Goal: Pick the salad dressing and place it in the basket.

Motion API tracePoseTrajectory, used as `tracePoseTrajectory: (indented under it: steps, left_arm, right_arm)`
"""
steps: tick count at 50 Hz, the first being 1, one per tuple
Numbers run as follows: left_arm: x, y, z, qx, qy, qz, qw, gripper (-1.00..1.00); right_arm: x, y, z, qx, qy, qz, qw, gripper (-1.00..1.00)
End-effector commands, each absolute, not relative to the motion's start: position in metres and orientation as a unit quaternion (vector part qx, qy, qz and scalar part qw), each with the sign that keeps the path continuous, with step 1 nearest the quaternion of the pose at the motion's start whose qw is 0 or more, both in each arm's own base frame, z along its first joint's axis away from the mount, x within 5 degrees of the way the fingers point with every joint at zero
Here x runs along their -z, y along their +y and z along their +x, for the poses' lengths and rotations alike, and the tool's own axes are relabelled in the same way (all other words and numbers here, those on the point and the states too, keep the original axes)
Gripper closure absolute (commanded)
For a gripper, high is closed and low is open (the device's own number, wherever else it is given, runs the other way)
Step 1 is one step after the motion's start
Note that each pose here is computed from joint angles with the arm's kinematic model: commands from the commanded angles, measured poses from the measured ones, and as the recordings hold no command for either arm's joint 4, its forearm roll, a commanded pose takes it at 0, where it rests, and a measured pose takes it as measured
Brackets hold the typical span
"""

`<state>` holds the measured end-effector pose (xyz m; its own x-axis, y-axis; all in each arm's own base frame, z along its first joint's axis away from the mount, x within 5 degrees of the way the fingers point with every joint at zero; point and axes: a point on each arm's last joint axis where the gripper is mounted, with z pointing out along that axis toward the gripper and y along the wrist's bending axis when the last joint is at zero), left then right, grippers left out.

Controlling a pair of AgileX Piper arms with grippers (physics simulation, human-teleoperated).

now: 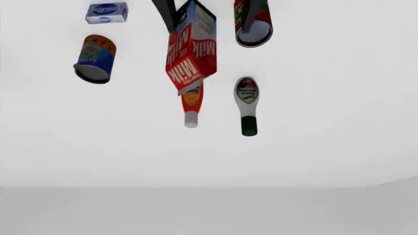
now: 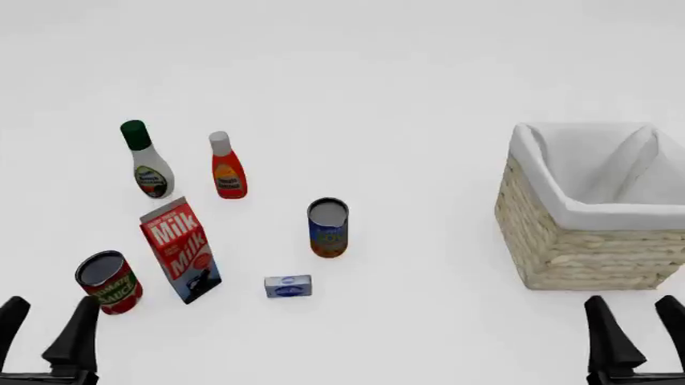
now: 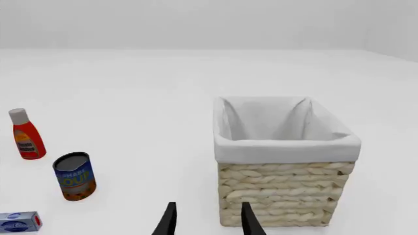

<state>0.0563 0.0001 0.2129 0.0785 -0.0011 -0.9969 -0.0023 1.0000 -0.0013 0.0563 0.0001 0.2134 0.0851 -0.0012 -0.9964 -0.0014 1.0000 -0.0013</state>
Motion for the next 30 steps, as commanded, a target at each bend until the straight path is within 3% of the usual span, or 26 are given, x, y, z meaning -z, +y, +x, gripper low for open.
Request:
tracePoseTrajectory:
  steps: [1, 14, 30]
  left_arm:
    - [-0.214, 0.000, 0.056, 0.006, 0.677, 0.000, 0.736, -1.00]
    - [-0.220, -0.001, 0.055, 0.011, 0.673, 0.001, 0.739, -1.00]
    - [-0.256, -0.002, 0.100, -0.014, 0.686, 0.028, 0.727, -1.00]
  right_arm:
    - [-0.214, 0.000, 0.056, -0.002, 0.676, -0.004, 0.737, -1.00]
    - [-0.216, 0.001, 0.056, -0.008, 0.673, -0.006, 0.740, -1.00]
    - [-0.216, 0.002, 0.056, -0.010, 0.674, -0.013, 0.738, -1.00]
